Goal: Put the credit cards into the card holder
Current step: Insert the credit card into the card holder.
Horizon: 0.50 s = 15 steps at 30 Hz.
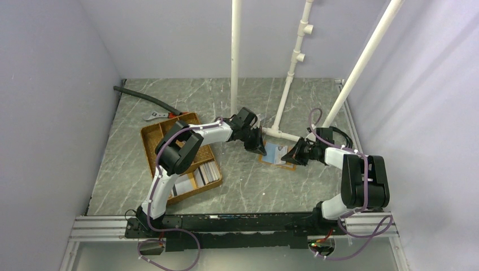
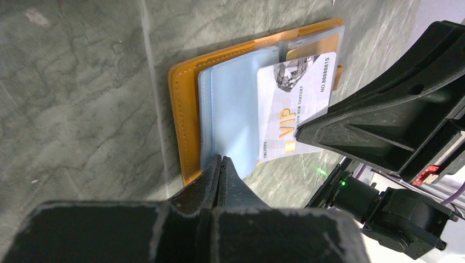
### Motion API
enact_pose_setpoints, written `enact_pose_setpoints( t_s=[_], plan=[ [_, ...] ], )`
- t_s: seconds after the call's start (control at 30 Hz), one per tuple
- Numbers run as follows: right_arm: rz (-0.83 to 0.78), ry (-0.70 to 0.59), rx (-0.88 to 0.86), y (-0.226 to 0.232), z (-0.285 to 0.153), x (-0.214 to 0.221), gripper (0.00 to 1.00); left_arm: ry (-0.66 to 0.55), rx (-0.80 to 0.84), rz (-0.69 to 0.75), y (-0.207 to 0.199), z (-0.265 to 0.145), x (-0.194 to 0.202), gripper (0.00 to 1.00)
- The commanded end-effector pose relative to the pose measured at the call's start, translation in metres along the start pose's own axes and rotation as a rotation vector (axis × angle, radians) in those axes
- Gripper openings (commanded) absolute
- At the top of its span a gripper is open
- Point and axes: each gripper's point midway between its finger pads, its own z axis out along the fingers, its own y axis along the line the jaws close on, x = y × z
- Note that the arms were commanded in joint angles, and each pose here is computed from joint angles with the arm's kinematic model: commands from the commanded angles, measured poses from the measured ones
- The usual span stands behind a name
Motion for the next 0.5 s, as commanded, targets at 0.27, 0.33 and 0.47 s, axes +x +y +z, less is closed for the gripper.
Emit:
enact_pose_setpoints(
  t_s=[0.27, 0.33, 0.47],
  plan=[
    [-0.033, -0.135, 0.053, -0.005, 0.016, -0.035, 0.04, 0.054, -0.146, -0.009, 0.048, 0.018, 0.022, 0.0],
    [-0.02, -0.121, 0.039, -0.003, 0.019, -0.031, 0.07, 0.054, -0.145, -0.009, 0.048, 0.018, 0.022, 0.0],
    [-0.008, -0.101, 0.074, -0.004, 0.017, -0.023, 0.25, 0.051, -0.146, -0.006, 0.047, 0.017, 0.021, 0.0]
  ],
)
